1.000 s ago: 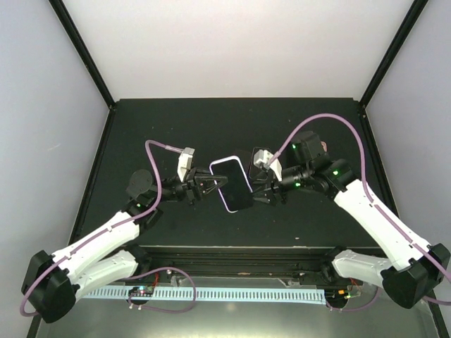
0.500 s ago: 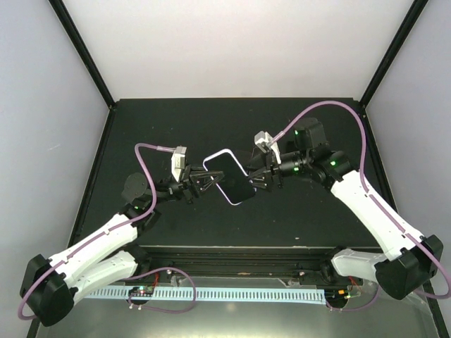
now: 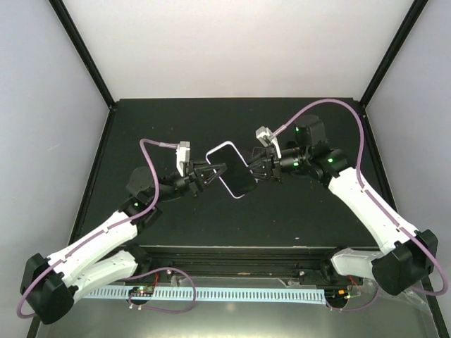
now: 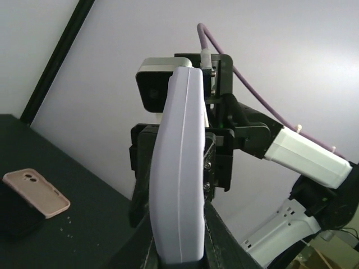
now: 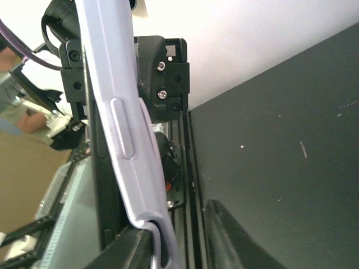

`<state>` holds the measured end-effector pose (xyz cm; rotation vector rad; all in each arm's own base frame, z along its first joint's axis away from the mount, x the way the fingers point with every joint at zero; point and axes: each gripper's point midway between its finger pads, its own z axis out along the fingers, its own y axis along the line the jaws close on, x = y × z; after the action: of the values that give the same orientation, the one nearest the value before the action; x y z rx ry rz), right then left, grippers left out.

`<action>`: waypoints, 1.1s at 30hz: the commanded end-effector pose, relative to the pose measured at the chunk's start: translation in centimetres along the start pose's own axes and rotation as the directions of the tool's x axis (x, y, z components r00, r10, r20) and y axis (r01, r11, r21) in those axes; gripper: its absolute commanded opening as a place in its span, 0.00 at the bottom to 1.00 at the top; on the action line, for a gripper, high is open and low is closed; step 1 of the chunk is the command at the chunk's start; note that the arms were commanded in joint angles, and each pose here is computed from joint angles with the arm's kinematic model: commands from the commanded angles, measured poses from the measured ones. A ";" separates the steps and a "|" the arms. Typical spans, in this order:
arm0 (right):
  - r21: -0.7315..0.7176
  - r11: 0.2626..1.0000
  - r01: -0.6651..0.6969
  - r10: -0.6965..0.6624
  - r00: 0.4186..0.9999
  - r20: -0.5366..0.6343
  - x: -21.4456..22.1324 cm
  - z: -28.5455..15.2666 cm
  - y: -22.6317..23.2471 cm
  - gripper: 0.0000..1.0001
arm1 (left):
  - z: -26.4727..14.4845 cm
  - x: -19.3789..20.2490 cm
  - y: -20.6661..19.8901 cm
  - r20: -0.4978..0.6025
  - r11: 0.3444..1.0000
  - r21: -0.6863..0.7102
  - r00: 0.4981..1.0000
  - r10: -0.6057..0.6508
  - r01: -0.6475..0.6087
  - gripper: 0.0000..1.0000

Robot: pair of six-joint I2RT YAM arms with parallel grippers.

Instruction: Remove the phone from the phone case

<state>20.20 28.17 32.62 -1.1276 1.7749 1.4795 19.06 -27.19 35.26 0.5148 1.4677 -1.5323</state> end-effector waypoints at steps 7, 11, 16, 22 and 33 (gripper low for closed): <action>0.000 0.997 -0.081 0.081 0.997 -0.007 1.9 -1.1 -1.5 0.01 | 0.6 5.9 7.6 -0.181 0.964 -0.225 0.966 -0.183 0.141 0.22; 0.307 0.938 -0.158 0.131 0.986 0.107 1.8 -4.0 -6.1 0.01 | 0.4 4.2 9.2 -0.122 0.944 -0.315 0.982 -0.146 0.101 0.70; 0.530 0.782 -0.329 0.272 0.944 0.186 3.7 -6.8 -10.1 0.01 | -2.2 2.5 10.3 -0.018 0.887 -0.461 0.999 -0.027 0.015 0.80; 0.735 0.390 -0.556 0.506 0.796 0.334 9.9 -12.0 -13.6 0.01 | -2.3 4.4 10.5 -0.068 0.851 -0.522 0.997 0.022 -0.055 0.80; 0.646 0.381 -0.662 0.580 0.715 0.391 13.5 -10.4 -13.2 0.01 | 4.8 10.2 7.6 -0.335 0.838 -0.450 0.928 0.162 -0.309 0.67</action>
<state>25.68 13.89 15.38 0.0715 2.6371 0.7812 21.77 -31.64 22.08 0.5093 1.9173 -0.9629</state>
